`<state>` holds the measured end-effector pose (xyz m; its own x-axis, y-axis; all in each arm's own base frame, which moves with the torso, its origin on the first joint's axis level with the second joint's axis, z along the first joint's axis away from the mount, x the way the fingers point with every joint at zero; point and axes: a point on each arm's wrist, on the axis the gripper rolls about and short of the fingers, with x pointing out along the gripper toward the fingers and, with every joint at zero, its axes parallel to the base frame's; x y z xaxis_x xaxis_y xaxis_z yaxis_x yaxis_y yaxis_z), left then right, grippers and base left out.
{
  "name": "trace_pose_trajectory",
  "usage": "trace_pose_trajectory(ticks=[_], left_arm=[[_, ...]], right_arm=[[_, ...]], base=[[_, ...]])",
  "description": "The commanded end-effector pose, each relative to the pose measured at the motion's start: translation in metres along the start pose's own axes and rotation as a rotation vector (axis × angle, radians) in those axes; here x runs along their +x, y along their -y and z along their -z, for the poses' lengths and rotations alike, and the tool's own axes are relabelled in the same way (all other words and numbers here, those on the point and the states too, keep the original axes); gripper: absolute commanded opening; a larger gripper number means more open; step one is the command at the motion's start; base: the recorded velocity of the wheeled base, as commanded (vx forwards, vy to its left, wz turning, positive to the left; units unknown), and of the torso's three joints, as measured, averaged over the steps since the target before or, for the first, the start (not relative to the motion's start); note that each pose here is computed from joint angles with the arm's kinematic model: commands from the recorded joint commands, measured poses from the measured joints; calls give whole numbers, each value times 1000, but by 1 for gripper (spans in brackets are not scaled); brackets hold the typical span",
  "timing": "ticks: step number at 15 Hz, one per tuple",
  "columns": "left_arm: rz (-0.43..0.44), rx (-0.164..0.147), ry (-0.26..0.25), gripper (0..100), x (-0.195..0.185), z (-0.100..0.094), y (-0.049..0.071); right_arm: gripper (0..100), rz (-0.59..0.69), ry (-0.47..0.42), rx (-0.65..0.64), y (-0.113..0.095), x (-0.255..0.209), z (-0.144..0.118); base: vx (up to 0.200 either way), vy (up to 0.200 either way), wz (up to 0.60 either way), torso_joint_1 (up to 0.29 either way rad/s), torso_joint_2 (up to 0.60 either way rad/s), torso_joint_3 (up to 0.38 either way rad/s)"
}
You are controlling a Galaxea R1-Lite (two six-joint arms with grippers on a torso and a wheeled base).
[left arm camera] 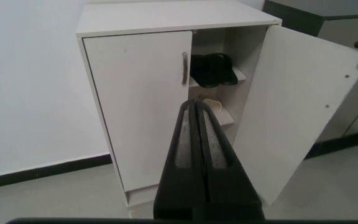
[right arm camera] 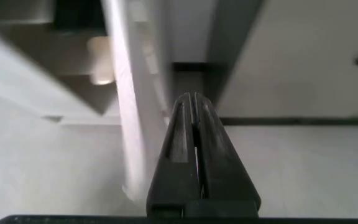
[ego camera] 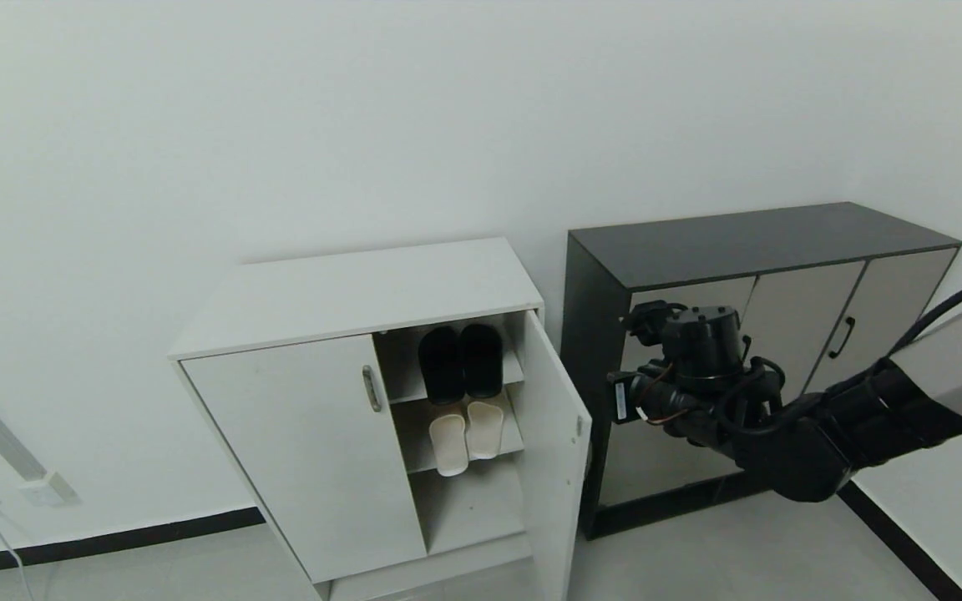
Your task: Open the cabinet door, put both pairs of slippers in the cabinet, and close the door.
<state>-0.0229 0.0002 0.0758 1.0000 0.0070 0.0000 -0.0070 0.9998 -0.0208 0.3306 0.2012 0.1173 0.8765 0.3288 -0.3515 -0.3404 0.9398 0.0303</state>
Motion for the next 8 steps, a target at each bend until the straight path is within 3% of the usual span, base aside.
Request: trace_pose_trajectory(ticks=[1, 7, 8], left_arm=[[-1, -1, 0, 0, 0, 0, 0], [-1, -1, 0, 0, 0, 0, 0], [-1, -1, 0, 0, 0, 0, 0]], right_arm=[[0, -17, 23, -25, -4, -15, -4], [0, -59, 14, -53, -22, -21, 1], [0, -65, 9, -55, -24, -23, 3]], base=[[0, 0, 0, 0, 0, 0], [0, 0, 0, 0, 0, 0], [0, 0, 600, 7, 2, 2]])
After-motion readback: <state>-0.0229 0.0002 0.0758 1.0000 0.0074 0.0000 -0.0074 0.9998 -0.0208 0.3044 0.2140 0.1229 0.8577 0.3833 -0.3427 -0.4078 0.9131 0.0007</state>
